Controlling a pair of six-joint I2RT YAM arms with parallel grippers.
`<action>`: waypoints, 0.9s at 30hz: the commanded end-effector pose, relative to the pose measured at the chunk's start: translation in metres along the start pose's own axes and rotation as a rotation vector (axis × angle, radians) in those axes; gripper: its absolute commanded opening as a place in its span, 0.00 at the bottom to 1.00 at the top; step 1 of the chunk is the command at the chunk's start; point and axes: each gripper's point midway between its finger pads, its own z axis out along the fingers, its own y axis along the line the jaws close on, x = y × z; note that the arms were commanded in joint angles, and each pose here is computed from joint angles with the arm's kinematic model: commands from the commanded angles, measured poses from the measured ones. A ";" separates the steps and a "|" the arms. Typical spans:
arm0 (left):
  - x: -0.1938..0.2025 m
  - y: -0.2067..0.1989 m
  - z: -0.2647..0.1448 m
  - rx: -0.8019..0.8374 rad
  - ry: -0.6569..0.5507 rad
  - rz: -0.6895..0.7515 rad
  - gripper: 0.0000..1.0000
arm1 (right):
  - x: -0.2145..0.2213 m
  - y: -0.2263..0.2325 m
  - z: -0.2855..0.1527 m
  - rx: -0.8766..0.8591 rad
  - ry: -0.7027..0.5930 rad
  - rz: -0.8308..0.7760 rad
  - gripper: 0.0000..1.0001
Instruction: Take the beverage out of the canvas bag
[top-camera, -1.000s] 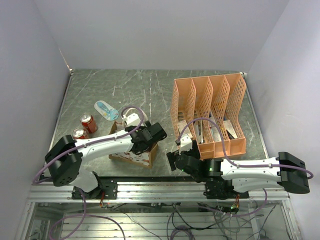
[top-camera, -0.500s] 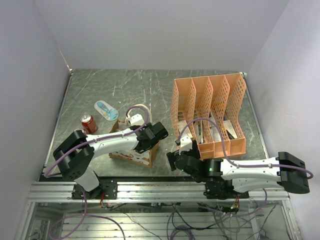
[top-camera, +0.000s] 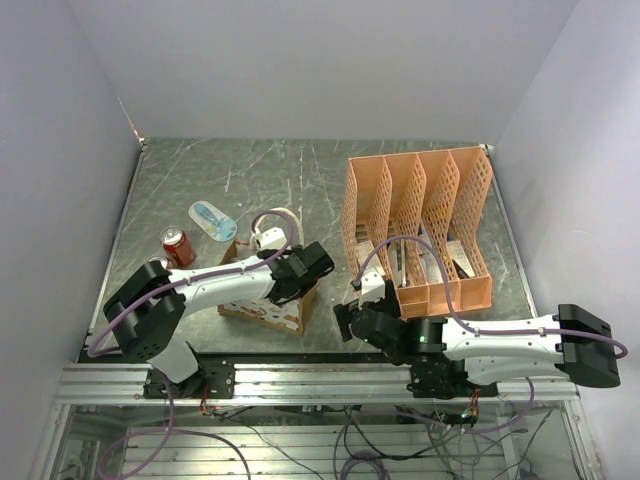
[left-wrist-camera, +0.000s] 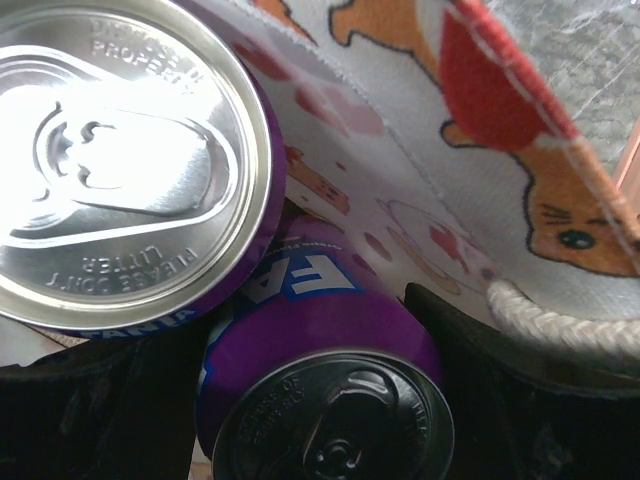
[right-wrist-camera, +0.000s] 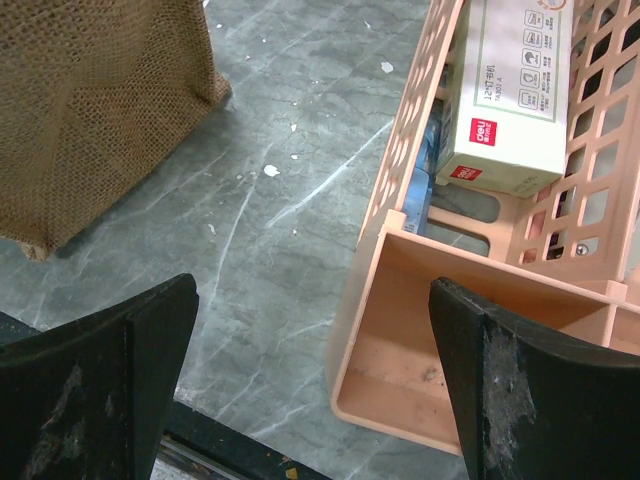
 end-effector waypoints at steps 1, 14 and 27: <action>-0.003 -0.015 -0.009 0.084 0.019 -0.028 0.54 | -0.011 0.000 -0.002 0.012 -0.035 0.031 1.00; -0.032 -0.004 -0.054 0.189 -0.016 -0.006 0.17 | -0.012 0.001 -0.002 0.012 -0.035 0.028 1.00; -0.070 0.003 -0.094 0.242 -0.107 0.066 0.07 | -0.010 0.001 -0.001 0.018 -0.030 0.024 1.00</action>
